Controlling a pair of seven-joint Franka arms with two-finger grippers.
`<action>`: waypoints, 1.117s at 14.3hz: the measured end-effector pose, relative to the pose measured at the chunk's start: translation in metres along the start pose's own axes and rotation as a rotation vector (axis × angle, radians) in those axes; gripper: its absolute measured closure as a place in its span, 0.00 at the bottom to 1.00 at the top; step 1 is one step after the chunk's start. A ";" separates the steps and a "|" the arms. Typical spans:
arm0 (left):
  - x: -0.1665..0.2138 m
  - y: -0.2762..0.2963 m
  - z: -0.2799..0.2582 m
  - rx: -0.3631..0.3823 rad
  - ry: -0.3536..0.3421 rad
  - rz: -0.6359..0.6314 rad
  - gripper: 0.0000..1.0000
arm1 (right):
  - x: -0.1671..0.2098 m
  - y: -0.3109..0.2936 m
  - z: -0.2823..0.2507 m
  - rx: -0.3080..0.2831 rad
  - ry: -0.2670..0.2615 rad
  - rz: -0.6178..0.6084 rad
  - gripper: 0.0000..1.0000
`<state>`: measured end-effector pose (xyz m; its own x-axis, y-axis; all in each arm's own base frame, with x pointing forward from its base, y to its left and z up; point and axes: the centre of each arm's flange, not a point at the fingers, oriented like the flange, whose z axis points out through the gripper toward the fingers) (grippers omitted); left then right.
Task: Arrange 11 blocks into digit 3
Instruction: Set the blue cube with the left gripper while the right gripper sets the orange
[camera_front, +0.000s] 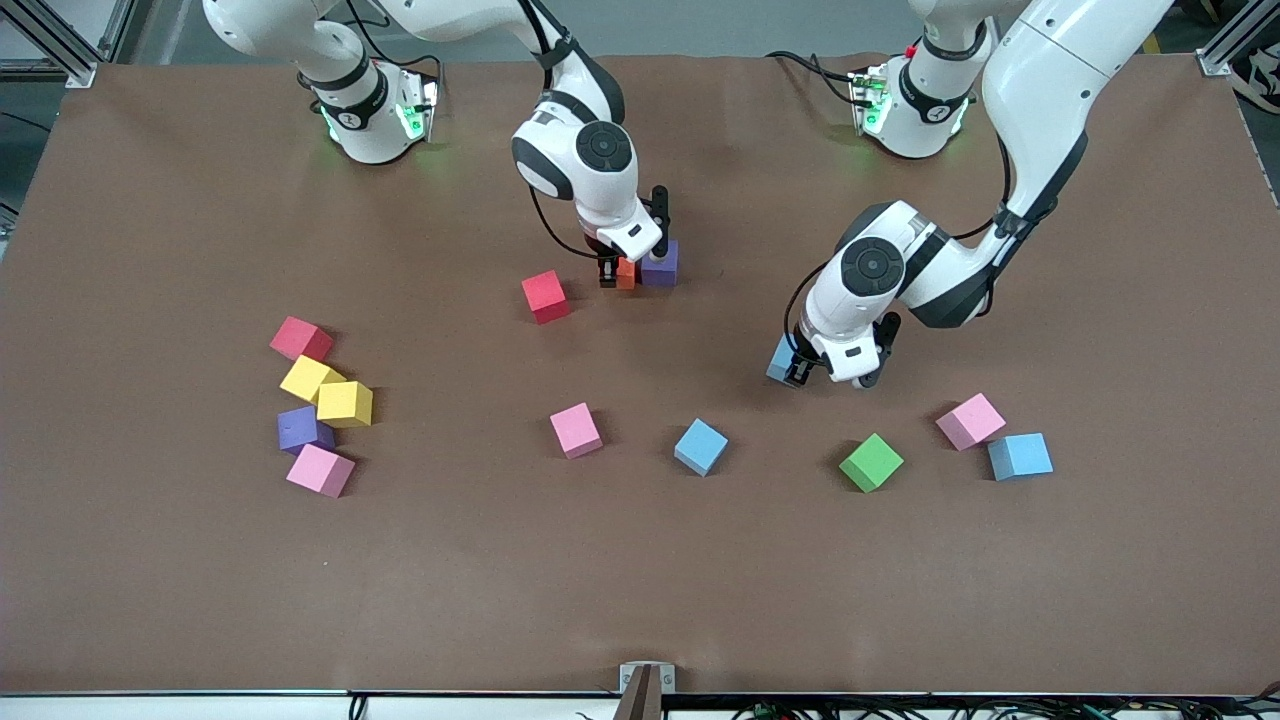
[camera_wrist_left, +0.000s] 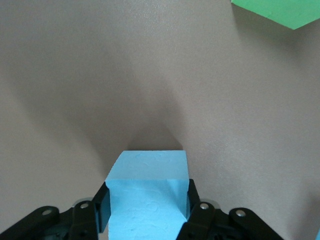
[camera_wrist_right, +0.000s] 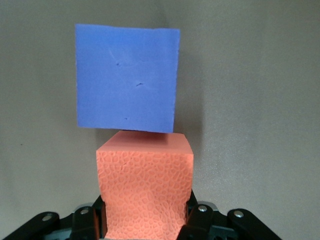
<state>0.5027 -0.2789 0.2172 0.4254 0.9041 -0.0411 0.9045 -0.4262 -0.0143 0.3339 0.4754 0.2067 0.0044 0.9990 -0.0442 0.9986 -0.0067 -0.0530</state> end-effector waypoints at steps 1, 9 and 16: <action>-0.008 0.001 -0.002 -0.004 0.001 -0.027 0.44 | 0.000 0.000 0.000 -0.001 0.001 0.000 0.44; -0.124 -0.022 0.002 0.001 0.005 -0.294 0.44 | 0.002 0.000 0.000 -0.007 0.011 -0.001 0.44; -0.181 -0.049 0.010 0.018 0.017 -0.430 0.44 | 0.004 -0.002 0.000 -0.010 0.016 -0.001 0.44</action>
<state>0.3808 -0.4220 0.2151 0.0104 0.9999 -0.0110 0.9990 -0.0109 -0.0438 0.3323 0.4790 0.2066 0.0037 0.9996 -0.0284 0.9991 -0.0050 -0.0430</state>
